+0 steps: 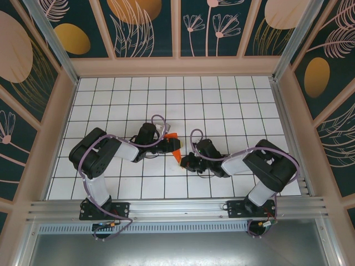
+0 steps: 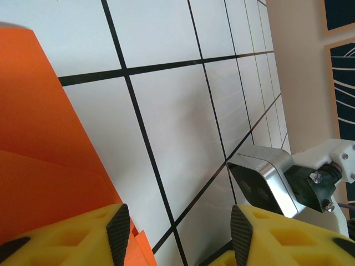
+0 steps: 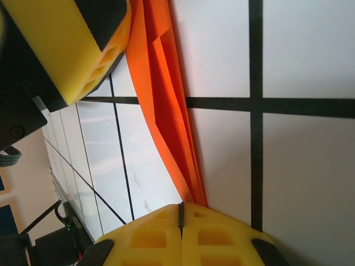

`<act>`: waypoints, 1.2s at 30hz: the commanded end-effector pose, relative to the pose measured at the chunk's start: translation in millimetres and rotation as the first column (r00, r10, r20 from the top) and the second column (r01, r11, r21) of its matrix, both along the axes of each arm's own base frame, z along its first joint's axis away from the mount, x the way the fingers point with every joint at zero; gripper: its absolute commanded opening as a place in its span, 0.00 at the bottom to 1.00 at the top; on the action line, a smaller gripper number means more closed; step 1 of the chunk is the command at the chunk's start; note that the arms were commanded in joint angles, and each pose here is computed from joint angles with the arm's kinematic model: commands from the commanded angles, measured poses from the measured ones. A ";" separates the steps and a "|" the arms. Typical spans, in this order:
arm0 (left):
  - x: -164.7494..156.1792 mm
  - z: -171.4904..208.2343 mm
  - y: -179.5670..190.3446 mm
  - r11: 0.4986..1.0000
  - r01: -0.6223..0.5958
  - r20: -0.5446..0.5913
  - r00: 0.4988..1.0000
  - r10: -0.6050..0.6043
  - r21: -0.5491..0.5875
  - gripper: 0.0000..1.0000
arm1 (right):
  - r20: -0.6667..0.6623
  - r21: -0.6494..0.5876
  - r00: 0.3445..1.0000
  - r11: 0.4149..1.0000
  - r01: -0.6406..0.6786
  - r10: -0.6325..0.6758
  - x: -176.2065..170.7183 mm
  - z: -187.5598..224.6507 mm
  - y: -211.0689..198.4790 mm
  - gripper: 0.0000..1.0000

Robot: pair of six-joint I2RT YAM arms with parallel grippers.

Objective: Fold a paper plane with a square sheet of paper (pick it up from the middle)

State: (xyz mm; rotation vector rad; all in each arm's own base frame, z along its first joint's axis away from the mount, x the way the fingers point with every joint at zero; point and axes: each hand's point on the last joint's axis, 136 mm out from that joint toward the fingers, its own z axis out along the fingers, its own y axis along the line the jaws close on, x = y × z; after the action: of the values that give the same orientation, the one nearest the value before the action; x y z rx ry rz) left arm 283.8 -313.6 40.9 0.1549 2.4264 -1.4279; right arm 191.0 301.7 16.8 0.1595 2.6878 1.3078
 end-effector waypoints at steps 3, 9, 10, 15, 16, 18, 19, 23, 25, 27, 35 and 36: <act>-21.3 -61.4 23.8 0.984 -0.018 -0.153 0.987 0.046 0.177 0.54 | -0.150 -0.215 0.987 0.972 -0.092 0.060 -44.8 -43.8 -38.4 0.06; -21.9 -61.4 24.2 0.984 -0.018 -0.152 0.987 0.046 0.177 0.54 | -0.140 -0.216 0.988 0.972 -0.097 0.067 -46.8 -37.0 -41.7 0.06; -22.4 -61.2 23.9 0.984 -0.016 -0.153 0.987 0.044 0.176 0.54 | -0.128 -0.208 0.989 0.974 -0.094 0.068 -45.3 -33.4 -40.4 0.06; -23.0 -60.4 23.6 0.985 -0.013 -0.155 0.987 0.040 0.172 0.54 | 0.008 -0.103 0.998 0.993 -0.066 0.067 -22.2 12.1 -19.3 0.07; -22.5 -60.1 23.4 0.985 -0.014 -0.153 0.987 0.041 0.172 0.54 | 0.035 -0.081 0.997 0.995 -0.061 0.064 -17.5 21.6 -15.1 0.07; -21.9 -59.9 23.6 0.985 -0.017 -0.155 0.987 0.044 0.171 0.54 | 0.091 -0.027 0.995 0.998 -0.048 0.050 -6.4 42.6 -4.8 0.08; -22.4 -60.2 23.2 0.985 -0.016 -0.157 0.987 0.043 0.171 0.54 | 0.109 -0.006 0.993 0.999 -0.044 0.044 -2.0 49.8 -0.3 0.08; -22.0 -60.0 22.3 0.986 -0.016 -0.160 0.986 0.043 0.167 0.54 | 0.140 0.018 0.990 1.000 -0.013 0.010 17.7 58.2 14.8 0.08; -22.0 -59.9 22.2 0.986 -0.017 -0.161 0.986 0.044 0.165 0.54 | 0.143 0.030 0.990 1.000 -0.005 0.001 26.1 57.0 23.7 0.07; -22.8 -60.1 21.9 0.987 -0.016 -0.165 0.985 0.043 0.162 0.54 | 0.134 0.025 0.991 1.000 0.017 -0.021 34.4 50.9 29.0 0.07; -21.0 -56.7 20.4 0.988 -0.018 -0.162 0.986 0.042 0.150 0.54 | 0.088 -0.058 0.992 0.994 0.092 -0.087 46.6 16.2 20.2 0.06; -20.9 -56.0 19.6 0.989 -0.015 -0.161 0.986 0.039 0.147 0.54 | 0.081 -0.066 0.992 0.993 0.100 -0.094 45.8 11.3 16.7 0.06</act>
State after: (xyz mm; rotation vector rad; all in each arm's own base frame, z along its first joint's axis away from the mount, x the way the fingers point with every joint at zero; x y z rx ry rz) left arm 284.2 -314.5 41.3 0.1542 2.4253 -1.4350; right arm 225.0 320.8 29.6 0.1627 2.6606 1.1817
